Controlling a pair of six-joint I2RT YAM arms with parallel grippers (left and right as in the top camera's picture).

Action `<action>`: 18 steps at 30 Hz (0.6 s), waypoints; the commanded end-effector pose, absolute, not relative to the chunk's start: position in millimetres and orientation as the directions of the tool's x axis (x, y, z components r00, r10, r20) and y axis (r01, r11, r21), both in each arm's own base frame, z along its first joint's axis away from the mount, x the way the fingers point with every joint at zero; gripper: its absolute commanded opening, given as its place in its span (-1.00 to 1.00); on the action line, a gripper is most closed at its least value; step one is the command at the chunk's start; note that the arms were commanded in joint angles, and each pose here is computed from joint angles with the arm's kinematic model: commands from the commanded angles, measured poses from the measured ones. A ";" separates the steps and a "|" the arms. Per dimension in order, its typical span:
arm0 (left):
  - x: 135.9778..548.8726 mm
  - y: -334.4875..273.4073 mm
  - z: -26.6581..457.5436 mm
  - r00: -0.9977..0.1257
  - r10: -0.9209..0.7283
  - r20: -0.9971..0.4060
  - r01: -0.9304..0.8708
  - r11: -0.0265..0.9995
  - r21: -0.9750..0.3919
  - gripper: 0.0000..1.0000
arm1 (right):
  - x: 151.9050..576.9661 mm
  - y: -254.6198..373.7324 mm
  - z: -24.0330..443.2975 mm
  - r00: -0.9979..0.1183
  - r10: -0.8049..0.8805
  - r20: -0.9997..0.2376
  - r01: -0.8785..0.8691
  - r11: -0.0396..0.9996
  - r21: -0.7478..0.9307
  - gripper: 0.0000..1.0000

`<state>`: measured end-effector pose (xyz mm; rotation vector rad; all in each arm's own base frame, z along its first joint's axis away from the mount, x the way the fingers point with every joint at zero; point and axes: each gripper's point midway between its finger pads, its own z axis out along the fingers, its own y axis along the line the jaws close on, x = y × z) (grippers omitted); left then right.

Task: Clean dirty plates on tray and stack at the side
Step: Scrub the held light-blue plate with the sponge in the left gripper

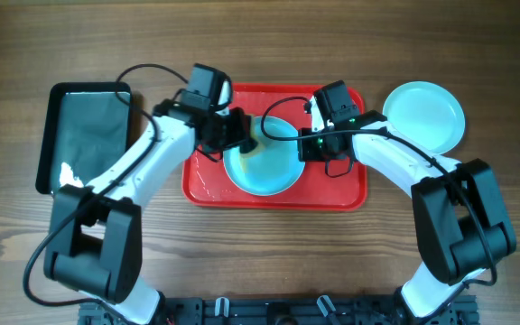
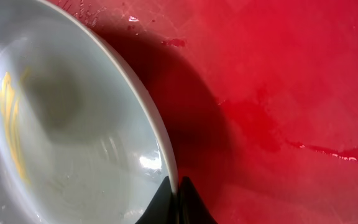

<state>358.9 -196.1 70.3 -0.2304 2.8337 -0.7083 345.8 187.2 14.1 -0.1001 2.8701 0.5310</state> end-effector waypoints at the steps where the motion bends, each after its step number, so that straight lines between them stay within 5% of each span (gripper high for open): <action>1: 353.6 -212.2 53.0 -0.973 -0.192 -0.126 -0.110 0.870 -0.481 -0.92 | 350.9 188.4 10.0 -0.979 0.036 -0.202 -0.040 0.932 0.360 -0.91; 18: 361.4 -221.0 32.4 -0.969 -0.171 -0.178 -0.080 0.900 -0.428 -0.92 | 362.5 191.0 -10.2 -0.976 0.067 -0.208 -0.014 0.931 0.365 -0.91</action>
